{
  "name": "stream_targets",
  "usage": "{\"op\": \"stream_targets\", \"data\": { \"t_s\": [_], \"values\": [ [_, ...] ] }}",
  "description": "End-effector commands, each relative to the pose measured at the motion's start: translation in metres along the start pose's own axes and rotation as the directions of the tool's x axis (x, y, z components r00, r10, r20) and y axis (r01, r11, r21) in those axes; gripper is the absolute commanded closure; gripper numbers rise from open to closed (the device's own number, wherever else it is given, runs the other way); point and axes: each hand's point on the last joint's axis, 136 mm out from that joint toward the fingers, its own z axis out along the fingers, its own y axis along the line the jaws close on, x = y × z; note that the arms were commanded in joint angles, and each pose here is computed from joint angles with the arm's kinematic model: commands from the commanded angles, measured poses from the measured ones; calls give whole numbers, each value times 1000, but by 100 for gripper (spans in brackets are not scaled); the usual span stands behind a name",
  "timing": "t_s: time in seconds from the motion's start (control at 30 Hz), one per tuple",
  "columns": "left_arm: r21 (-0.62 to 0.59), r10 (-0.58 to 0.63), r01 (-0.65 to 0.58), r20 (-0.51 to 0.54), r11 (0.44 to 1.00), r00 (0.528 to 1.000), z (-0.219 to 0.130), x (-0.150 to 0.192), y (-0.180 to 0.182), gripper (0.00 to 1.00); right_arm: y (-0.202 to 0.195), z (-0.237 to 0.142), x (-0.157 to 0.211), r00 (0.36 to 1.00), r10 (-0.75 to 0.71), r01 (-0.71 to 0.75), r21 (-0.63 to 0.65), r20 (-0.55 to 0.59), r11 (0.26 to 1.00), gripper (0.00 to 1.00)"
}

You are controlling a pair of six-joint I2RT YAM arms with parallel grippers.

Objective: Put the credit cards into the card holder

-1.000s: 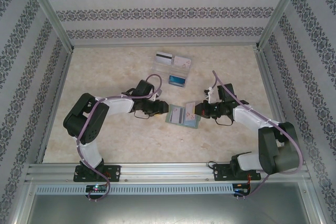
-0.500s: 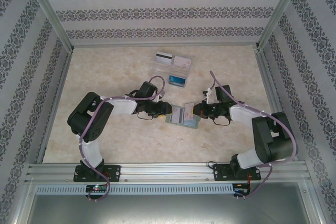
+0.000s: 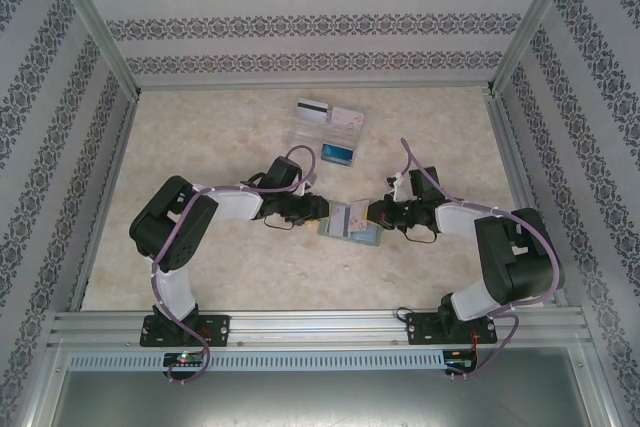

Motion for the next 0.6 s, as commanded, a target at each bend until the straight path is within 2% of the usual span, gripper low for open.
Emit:
{"op": "stream_targets", "data": {
  "t_s": [0.0, 0.3, 0.4, 0.57],
  "values": [
    [10, -6, 7, -25, 1000, 1000, 11, 12, 1, 62, 3, 0, 4, 1000, 24, -24, -25, 3, 999, 100],
    [-1, -30, 30, -17, 1000, 999, 14, 17, 8, 70, 2, -2, 17, 999, 13, -14, -18, -40, 1000, 100],
    [-3, -32, 32, -16, 999, 999, 14, 17, 9, 71, 7, -1, 25, 995, 6, -10, -41, -95, 999, 100],
    [-4, -35, 35, -11, 999, 999, 15, 17, 9, 72, 5, -2, 29, 994, 20, -24, -36, -108, 999, 100]
  ]
}}
